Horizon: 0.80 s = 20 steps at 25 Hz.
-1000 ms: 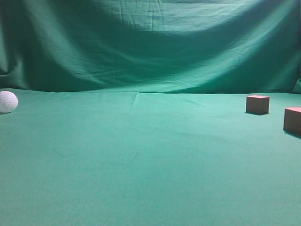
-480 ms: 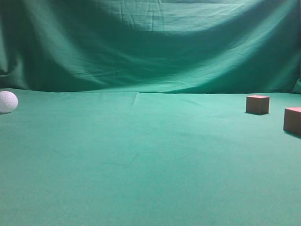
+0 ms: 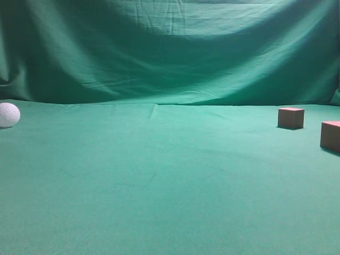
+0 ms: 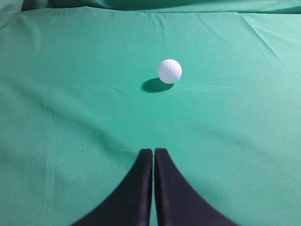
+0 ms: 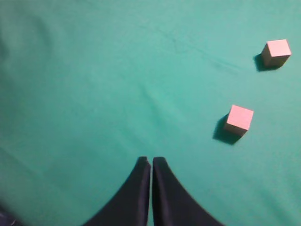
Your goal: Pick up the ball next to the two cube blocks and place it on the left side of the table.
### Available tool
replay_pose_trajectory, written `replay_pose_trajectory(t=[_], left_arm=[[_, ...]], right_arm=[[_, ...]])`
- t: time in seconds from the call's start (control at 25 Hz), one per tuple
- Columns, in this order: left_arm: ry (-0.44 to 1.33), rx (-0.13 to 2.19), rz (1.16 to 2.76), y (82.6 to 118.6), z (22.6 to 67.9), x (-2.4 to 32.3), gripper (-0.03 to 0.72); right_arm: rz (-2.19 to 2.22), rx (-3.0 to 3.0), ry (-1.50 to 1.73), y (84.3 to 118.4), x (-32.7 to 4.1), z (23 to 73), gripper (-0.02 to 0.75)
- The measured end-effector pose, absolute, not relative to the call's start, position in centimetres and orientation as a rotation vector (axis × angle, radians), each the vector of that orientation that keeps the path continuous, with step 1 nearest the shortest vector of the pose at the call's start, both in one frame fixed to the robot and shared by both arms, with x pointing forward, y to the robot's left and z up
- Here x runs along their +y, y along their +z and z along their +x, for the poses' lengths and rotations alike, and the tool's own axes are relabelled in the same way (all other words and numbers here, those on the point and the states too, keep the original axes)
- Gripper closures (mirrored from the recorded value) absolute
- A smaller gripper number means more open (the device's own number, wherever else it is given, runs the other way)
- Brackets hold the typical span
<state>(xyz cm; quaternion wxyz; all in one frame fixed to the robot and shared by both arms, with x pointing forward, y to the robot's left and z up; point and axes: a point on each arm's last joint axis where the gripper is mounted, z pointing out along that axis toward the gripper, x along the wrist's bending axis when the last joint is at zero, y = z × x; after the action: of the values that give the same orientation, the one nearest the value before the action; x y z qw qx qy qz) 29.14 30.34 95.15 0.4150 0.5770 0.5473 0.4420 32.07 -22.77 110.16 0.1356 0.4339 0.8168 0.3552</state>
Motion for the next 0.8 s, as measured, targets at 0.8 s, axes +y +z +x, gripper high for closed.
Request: replay_pose_trajectory(t=[0.8], left_arm=[[1.11, 1.375, 1.45, 95.2, 29.1, 30.3, 0.688]], right_arm=[[1.391, 1.578, 1.202, 99.8, -28.8, 29.6, 0.738]])
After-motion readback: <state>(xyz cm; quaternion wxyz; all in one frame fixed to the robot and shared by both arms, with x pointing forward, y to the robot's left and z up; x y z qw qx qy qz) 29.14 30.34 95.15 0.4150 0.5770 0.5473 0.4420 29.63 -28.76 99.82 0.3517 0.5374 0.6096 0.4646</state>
